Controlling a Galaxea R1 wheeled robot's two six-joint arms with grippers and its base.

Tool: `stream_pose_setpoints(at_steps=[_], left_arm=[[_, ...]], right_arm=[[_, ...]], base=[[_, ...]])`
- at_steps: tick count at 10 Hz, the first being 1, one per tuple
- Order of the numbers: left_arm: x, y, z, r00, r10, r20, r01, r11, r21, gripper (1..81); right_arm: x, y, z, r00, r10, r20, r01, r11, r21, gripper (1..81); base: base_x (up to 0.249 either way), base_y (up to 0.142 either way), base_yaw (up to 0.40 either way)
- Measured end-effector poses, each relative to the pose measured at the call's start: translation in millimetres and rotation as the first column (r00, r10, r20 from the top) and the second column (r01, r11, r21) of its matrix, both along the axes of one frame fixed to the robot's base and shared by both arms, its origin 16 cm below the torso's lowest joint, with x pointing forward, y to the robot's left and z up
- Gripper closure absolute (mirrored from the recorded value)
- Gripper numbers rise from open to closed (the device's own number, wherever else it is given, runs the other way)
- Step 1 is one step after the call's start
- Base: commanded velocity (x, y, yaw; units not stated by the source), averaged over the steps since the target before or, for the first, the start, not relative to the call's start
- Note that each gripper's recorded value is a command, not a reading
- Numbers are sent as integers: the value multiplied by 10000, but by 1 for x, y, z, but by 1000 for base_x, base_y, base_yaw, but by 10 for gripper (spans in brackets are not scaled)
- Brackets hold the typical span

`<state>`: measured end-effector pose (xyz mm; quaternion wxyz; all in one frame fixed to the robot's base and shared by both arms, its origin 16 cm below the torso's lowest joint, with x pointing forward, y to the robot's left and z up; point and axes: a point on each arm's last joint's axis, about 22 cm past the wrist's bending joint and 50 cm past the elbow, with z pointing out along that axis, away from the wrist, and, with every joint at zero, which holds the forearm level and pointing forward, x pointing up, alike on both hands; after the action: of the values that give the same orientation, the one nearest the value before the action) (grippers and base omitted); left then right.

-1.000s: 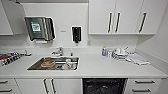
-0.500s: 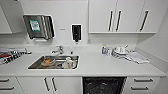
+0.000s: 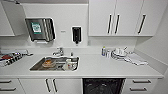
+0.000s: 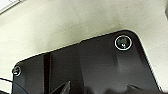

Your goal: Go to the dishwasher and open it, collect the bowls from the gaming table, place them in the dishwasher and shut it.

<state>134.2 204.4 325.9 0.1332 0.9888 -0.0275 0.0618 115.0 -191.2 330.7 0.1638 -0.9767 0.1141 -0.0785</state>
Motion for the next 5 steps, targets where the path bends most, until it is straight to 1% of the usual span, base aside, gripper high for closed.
stream_pose_setpoints(at_steps=[1, 3, 4, 5], left_arm=[[-1, 4, 7, 10000, 1, 86, -2, 10000, 76, 10], [0, 0, 21, 9995, -3, 309, 2, 10000, 36, 10], [-4, -3, 27, 9995, -1, 331, 1, 10000, -3, 10], [-13, -4, 31, 9997, -7, 232, 7, 10000, -13, 10]], right_arm=[[0, 2, 7, 9999, 0, 110, 0, 10000, 26, 10], [0, 2, 21, 9995, 5, 324, -6, 10000, 23, 10], [-4, 2, 27, 9994, -3, 347, 2, 10000, 25, 10], [-12, 2, 31, 9996, 2, 267, -2, 10000, 26, 10]], base=[[0, 0, 0], [0, 0, 0], [0, 0, 0], [0, 0, 0]])
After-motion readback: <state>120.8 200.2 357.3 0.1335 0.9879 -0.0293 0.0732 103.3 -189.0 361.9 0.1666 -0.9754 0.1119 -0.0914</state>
